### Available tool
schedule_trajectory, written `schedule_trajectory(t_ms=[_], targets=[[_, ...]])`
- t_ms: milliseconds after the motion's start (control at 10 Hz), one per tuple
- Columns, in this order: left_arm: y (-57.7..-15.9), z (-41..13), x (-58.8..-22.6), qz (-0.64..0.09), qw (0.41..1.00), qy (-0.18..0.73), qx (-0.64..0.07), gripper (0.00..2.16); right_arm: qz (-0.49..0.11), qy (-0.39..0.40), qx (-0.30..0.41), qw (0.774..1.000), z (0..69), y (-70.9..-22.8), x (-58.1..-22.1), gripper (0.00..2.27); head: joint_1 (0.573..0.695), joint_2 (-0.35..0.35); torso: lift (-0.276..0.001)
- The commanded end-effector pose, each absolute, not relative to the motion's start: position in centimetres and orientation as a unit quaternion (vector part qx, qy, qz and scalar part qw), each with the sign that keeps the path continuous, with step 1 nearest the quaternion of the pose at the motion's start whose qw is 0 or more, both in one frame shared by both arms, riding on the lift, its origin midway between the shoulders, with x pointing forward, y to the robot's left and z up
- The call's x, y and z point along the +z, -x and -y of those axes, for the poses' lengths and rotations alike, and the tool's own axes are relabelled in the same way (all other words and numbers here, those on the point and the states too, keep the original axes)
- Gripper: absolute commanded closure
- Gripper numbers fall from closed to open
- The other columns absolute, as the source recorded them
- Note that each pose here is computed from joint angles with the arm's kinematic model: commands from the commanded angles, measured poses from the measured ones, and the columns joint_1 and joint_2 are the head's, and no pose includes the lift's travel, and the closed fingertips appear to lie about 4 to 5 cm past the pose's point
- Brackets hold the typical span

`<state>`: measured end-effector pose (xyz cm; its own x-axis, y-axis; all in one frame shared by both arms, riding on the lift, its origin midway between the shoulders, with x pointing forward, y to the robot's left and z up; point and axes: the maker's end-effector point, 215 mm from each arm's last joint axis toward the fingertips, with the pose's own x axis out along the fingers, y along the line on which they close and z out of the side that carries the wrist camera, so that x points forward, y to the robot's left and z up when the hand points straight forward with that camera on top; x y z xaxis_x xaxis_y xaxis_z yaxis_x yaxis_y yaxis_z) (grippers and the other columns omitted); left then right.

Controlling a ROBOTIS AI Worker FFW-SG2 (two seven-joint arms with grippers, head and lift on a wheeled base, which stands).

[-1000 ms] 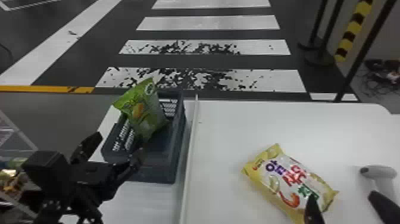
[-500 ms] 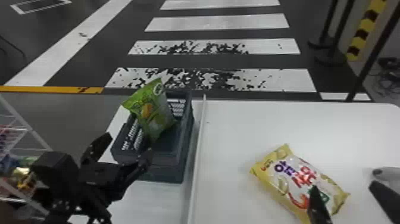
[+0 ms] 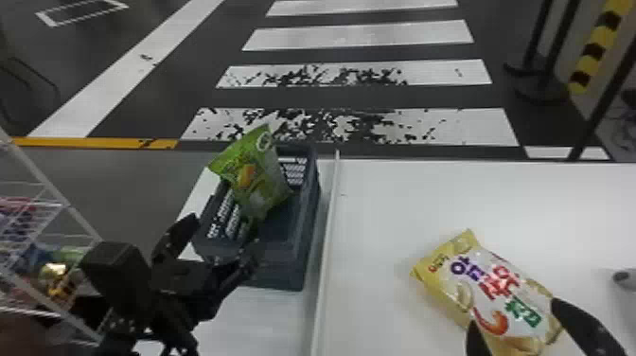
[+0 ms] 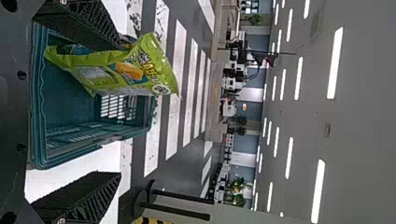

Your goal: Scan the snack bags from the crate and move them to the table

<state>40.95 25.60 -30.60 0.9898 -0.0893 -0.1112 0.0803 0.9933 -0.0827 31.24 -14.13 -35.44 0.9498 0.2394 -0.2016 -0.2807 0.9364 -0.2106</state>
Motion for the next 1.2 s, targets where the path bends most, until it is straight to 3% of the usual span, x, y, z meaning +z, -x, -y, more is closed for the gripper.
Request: schedule_trajectory(t_ms=[0,300,700,1100], targets=[[-41.0,-25.3,-30.8,-0.059,0.996,0.04,-0.046,0.03,-0.108,0.158,0.149,0.97,13.7,-30.4,-37.6,0.17,0.695,0.18,-0.095],[-41.0,-24.9,-31.1,-0.062,0.996,0.042,-0.052,0.03,-0.151,0.241,0.151,0.947,15.4,-30.0,-41.3,0.16,0.695,0.176,-0.095],[-41.0,-24.6,-31.0,-0.062,0.995,0.045,-0.06,0.03,-0.147,0.39,0.154,0.896,16.9,-29.6,-44.4,0.16,0.695,0.134,-0.095],[-40.9,-24.0,-30.9,-0.062,0.994,0.052,-0.071,0.03,-0.15,0.462,0.177,0.856,16.9,-29.0,-48.0,0.16,0.695,0.121,-0.095]])
